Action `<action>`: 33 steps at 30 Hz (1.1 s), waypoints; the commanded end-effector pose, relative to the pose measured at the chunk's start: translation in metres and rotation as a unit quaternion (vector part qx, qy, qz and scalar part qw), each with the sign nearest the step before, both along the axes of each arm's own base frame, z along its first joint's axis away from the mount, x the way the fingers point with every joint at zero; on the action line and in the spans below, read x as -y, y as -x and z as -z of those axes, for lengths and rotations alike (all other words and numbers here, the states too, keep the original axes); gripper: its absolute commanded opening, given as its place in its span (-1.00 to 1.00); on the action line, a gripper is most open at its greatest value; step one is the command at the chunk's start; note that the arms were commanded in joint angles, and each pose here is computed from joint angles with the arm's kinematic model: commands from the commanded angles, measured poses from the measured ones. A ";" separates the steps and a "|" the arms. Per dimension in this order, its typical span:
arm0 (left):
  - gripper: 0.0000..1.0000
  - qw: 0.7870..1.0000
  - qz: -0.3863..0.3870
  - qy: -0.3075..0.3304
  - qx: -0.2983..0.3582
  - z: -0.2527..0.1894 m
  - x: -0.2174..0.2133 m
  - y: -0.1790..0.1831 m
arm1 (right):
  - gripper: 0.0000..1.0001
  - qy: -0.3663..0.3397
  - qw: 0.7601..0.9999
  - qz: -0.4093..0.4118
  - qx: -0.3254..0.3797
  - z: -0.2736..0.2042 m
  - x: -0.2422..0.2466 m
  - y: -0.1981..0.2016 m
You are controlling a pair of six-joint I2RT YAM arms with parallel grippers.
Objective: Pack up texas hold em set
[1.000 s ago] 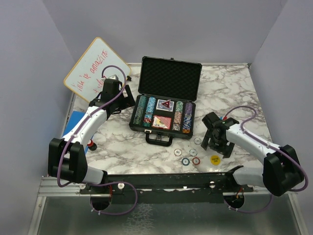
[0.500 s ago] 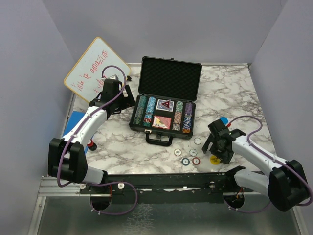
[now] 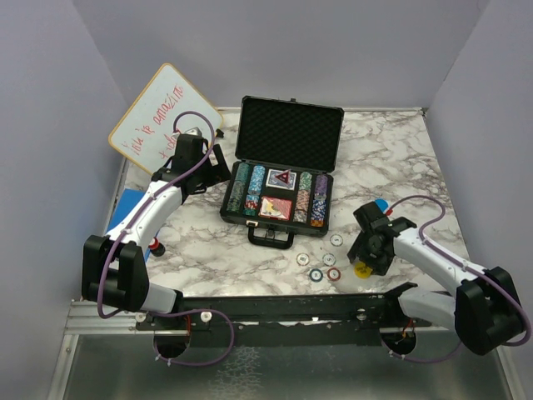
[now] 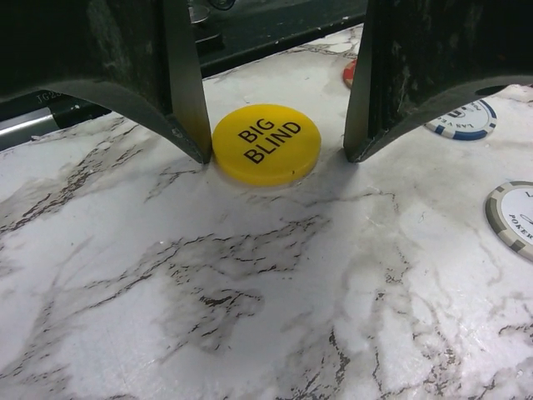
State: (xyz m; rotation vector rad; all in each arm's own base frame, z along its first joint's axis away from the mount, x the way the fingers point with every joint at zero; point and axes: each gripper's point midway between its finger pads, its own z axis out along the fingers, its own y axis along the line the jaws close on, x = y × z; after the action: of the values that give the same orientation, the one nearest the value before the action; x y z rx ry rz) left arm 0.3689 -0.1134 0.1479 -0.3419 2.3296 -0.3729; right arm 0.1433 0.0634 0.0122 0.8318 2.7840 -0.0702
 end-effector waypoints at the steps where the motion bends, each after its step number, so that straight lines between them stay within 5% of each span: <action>1: 0.97 1.000 0.003 0.006 0.005 -0.003 0.003 -0.001 | 0.29 -0.013 1.000 0.005 -0.009 0.001 -0.006 -0.002; 8: 0.97 1.000 0.000 0.003 0.002 0.000 0.002 0.001 | 0.05 -0.020 1.000 0.000 -0.001 -0.004 -0.009 -0.007; 33: 0.97 1.000 -0.002 0.001 0.007 -0.002 0.000 0.001 | 0.06 -0.089 0.972 -0.144 0.162 -0.120 -0.087 -0.137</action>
State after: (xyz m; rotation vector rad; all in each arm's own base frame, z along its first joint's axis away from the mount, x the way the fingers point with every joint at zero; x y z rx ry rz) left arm 0.3686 -0.1131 0.1472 -0.3427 2.3309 -0.3717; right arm 0.2553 0.1238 0.1220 0.5531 2.6125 0.2552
